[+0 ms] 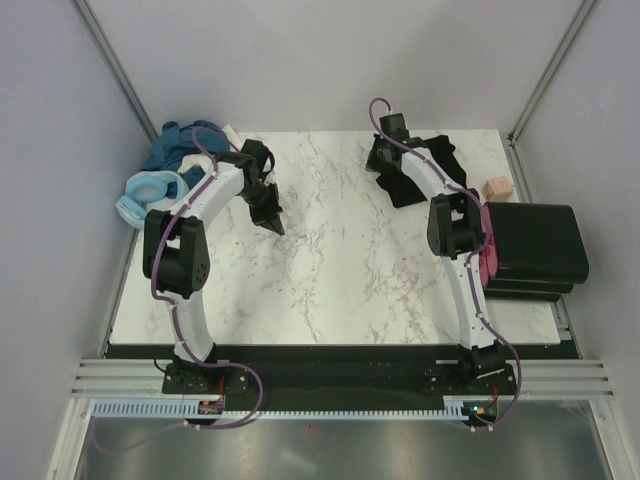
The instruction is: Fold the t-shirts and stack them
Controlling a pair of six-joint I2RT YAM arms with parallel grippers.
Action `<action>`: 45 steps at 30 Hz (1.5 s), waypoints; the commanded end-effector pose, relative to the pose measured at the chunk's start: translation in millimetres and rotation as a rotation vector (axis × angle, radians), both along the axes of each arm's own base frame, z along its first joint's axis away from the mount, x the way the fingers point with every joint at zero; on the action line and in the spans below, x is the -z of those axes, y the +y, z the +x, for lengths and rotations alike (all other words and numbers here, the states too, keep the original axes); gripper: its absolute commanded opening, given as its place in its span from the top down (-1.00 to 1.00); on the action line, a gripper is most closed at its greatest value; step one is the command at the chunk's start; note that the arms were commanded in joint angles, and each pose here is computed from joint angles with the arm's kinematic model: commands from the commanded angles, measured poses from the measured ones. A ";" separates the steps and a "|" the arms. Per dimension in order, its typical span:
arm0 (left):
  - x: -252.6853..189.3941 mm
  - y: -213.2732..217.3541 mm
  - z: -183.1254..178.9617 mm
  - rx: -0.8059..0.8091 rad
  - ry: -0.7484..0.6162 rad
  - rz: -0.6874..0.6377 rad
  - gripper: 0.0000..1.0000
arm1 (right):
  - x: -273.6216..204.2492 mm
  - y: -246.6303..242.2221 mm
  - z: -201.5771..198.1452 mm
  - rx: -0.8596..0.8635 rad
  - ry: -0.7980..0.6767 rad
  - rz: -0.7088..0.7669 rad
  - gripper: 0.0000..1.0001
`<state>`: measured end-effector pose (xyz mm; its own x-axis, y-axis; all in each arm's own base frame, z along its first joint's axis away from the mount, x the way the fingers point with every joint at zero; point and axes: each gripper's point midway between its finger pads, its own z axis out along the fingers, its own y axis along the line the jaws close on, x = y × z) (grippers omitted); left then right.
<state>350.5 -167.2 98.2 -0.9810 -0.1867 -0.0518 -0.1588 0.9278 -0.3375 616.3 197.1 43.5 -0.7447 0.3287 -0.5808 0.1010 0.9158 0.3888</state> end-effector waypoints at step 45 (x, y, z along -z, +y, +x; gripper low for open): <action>-27.8 11.8 6.2 -0.058 -0.011 0.064 0.96 | 23.6 -97.7 36.2 0.292 -0.022 -0.078 1.00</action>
<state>352.7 -158.6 119.7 -0.9761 -0.2073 -0.0655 -0.1805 0.9407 -0.2874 647.7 120.0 29.6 -0.6428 0.4549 -0.6164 0.3011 0.8899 0.3426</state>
